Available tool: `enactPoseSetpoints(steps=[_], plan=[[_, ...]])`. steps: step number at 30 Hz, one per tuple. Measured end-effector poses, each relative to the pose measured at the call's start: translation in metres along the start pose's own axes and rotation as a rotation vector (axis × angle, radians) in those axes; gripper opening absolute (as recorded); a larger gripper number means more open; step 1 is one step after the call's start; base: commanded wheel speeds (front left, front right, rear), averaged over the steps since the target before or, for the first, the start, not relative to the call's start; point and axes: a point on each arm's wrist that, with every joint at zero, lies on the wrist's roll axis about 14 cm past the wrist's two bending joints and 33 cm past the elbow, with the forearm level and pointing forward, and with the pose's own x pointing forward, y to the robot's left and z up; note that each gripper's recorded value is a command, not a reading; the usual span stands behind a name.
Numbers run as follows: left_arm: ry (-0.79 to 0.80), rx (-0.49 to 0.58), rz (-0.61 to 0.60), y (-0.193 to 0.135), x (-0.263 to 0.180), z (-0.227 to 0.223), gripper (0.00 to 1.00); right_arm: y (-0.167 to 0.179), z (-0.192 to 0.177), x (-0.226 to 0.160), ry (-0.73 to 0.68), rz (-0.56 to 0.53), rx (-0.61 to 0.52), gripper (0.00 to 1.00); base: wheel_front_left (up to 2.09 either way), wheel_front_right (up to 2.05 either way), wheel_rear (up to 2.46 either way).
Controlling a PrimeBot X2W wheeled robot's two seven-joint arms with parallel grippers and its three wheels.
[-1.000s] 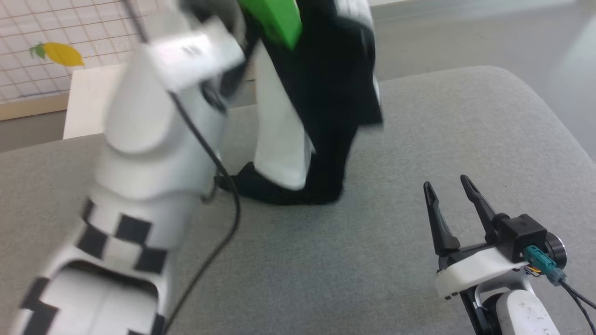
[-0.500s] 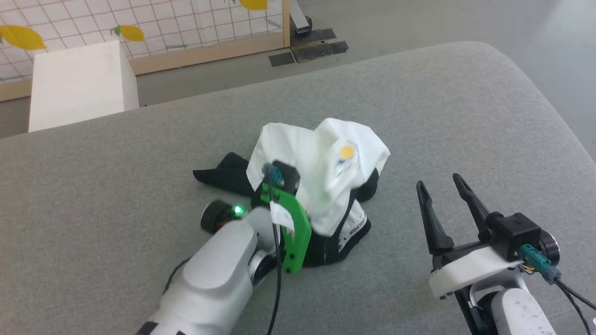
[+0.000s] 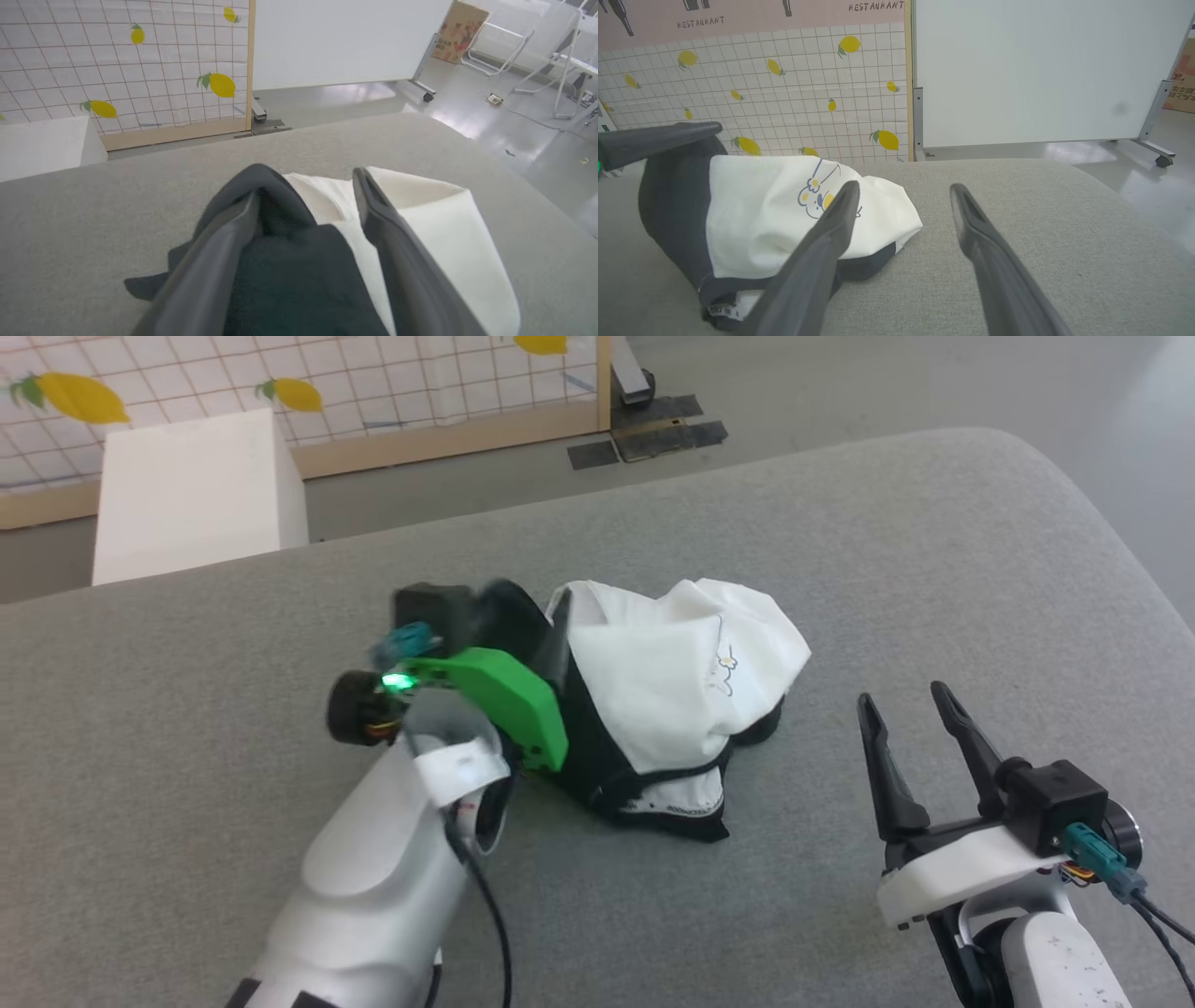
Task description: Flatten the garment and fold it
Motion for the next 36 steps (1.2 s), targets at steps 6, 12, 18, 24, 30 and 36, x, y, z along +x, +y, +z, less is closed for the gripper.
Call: enactPoseSetpoints(steps=[6, 12, 18, 24, 30, 36], plan=[[-0.166, 0.002, 0.097, 0.03, -0.032, 0.026, 1.0, 0.004, 0.011, 0.002, -0.031, 0.014, -0.004, 1.0, 0.0, 0.0, 0.0], [-0.18, 0.005, 0.164, 0.046, -0.07, 0.018, 1.0, 0.007, 0.02, -0.003, -0.053, 0.024, -0.003, 1.0, 0.0, 0.0, 0.0], [-0.09, -0.011, 0.228, 0.061, -0.114, -0.018, 1.0, 0.009, 0.022, -0.008, -0.055, 0.027, -0.003, 1.0, 0.0, 0.0, 0.0], [-0.129, -0.005, 0.29, 0.074, -0.147, -0.018, 1.0, 0.01, 0.024, -0.006, -0.056, 0.033, -0.009, 1.0, 0.0, 0.0, 0.0], [-0.223, 0.03, 0.32, 0.084, -0.159, 0.004, 1.0, 0.018, 0.02, -0.001, -0.037, 0.056, -0.016, 1.0, 0.0, 0.0, 0.0], [-0.281, 0.031, 0.348, 0.09, -0.157, 0.015, 1.0, 0.021, 0.017, 0.001, -0.025, 0.065, -0.02, 1.0, 0.0, 0.0, 0.0]])
